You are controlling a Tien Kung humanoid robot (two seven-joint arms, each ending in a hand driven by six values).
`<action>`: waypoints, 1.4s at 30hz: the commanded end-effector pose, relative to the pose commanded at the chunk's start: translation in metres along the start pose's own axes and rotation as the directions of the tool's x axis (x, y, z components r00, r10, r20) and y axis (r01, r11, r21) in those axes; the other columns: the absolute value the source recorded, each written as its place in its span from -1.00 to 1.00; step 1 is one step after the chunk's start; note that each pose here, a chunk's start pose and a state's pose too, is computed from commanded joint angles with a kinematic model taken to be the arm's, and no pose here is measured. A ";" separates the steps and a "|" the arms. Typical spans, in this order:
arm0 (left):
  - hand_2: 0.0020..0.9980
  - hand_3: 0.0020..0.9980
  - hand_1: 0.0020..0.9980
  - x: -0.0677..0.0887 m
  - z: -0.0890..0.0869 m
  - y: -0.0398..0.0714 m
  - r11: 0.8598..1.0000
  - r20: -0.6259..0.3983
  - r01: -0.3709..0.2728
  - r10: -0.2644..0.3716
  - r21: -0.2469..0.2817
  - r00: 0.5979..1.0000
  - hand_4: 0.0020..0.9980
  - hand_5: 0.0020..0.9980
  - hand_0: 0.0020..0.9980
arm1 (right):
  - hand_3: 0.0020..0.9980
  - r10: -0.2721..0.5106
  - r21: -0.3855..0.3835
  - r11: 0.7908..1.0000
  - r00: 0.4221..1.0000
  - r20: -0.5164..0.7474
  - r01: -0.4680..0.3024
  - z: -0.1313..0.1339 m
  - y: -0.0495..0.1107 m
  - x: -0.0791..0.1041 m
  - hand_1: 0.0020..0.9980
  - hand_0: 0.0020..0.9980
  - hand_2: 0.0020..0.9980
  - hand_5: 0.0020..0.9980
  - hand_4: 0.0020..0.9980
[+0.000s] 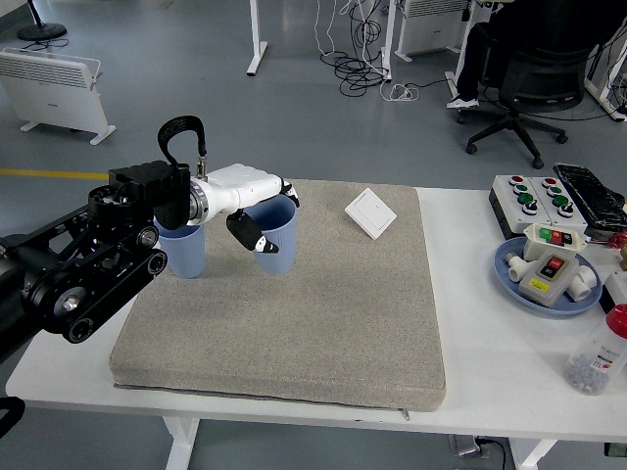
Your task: Push cup pick cup insert cup
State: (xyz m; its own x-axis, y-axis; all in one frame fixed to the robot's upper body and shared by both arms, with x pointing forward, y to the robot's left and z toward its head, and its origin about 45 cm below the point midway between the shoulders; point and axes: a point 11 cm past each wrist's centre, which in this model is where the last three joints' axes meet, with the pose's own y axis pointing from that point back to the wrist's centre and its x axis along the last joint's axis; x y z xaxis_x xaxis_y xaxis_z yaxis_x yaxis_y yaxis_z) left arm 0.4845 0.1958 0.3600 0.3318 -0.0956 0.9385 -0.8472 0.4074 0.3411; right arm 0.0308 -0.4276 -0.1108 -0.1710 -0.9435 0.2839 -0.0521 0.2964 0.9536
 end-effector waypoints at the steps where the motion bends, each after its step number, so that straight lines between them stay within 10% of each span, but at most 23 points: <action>1: -0.04 -0.02 0.00 0.005 -0.004 0.002 1.000 -0.002 -0.007 0.007 0.009 1.000 0.10 -1.00 -0.27 | 0.09 0.000 0.000 1.000 1.000 0.000 0.000 0.000 0.000 0.000 0.20 0.39 0.22 -0.17 -0.80; 11: -0.05 -0.04 0.02 0.047 -0.064 0.026 0.981 -0.021 -0.059 0.064 0.182 0.998 0.07 -1.00 -0.25 | 0.09 0.002 -0.002 1.000 1.000 0.001 -0.002 0.000 0.000 0.001 0.20 0.39 0.22 -0.17 -0.80; 19: -0.03 -0.02 0.03 0.044 -0.106 0.035 0.954 -0.053 -0.032 0.050 0.297 0.997 0.06 -1.00 -0.21 | 0.09 0.003 -0.010 1.000 1.000 -0.003 -0.003 0.004 0.000 0.002 0.20 0.39 0.22 -0.17 -0.80; 42: -0.02 -0.01 0.05 0.013 -0.120 0.022 0.945 -0.057 0.037 -0.019 0.325 0.998 0.06 -1.00 -0.21 | 0.09 0.001 -0.014 1.000 1.000 -0.010 -0.002 0.006 0.000 0.001 0.20 0.39 0.22 -0.17 -0.80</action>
State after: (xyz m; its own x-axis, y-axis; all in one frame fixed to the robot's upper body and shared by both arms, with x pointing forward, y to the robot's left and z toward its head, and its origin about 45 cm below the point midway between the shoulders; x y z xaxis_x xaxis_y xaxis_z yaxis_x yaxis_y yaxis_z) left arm 0.5203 0.3123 0.3734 0.3713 -0.0512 0.9271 -0.9232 0.0865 0.3745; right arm 0.0247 -0.4276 -0.1113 -0.1613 -0.9445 0.2862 -0.0384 0.2958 0.9545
